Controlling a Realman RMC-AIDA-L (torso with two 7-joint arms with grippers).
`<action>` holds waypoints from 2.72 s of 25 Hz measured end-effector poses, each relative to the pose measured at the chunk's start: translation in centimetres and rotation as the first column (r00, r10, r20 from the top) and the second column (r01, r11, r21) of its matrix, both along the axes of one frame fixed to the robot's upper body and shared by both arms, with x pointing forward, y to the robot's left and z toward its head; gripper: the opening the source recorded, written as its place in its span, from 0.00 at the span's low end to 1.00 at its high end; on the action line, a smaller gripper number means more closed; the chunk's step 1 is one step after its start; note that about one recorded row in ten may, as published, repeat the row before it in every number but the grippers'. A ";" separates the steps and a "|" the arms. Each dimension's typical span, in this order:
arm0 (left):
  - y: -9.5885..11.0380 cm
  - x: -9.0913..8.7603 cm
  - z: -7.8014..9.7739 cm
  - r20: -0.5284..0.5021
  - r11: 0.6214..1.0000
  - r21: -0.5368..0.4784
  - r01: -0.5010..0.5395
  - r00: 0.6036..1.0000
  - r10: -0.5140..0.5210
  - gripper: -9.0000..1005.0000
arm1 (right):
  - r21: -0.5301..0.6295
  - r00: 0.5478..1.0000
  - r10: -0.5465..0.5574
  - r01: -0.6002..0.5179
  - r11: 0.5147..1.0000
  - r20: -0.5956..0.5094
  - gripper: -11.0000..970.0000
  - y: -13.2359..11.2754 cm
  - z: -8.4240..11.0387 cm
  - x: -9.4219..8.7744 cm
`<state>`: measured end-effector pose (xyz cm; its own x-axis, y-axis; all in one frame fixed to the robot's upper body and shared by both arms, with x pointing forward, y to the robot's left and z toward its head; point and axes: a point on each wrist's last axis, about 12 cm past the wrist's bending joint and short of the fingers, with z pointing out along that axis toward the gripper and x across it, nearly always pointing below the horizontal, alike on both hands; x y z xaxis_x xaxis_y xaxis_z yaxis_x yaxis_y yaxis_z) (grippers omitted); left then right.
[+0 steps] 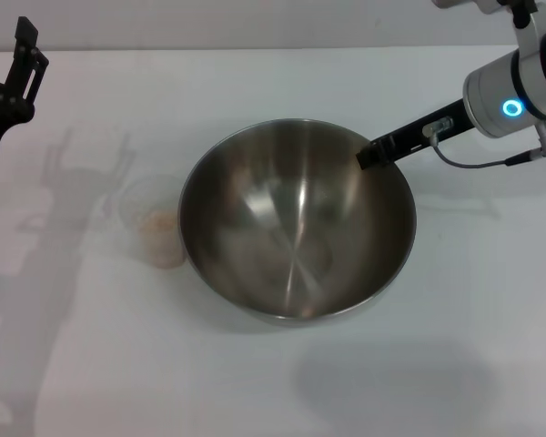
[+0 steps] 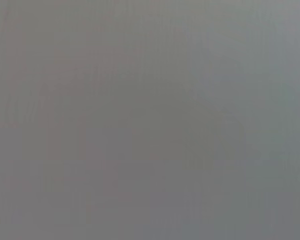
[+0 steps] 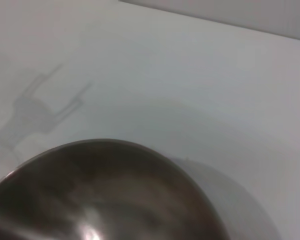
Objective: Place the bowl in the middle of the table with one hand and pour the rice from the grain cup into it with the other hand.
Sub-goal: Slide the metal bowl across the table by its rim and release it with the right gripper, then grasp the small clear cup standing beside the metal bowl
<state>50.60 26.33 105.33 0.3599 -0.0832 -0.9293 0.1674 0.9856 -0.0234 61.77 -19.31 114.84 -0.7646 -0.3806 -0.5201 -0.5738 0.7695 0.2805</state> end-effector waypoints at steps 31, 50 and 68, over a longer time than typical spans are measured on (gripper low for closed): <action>0.4 -0.8 0.1 0.034 1.000 -0.006 -0.011 0.999 0.011 0.79 | -0.118 0.647 0.097 -0.010 0.993 0.756 0.52 3.3 6.0 1.1; 1.2 -1.6 -0.4 0.016 0.999 0.007 -0.035 0.999 0.035 0.79 | 0.546 -0.029 -0.549 -0.069 0.835 0.835 0.52 -1.5 -3.7 -7.7; 1.3 -7.5 -4.5 -0.180 0.985 0.132 0.112 0.980 -0.087 0.79 | 0.637 -0.035 -0.638 0.118 0.762 0.769 0.53 -10.9 -6.7 -9.7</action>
<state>43.08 27.67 100.87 0.1893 0.0258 -0.9816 0.2706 0.9596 0.0774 52.06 -30.26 108.09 0.4976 0.1392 -0.8562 -0.1676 0.9839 0.0626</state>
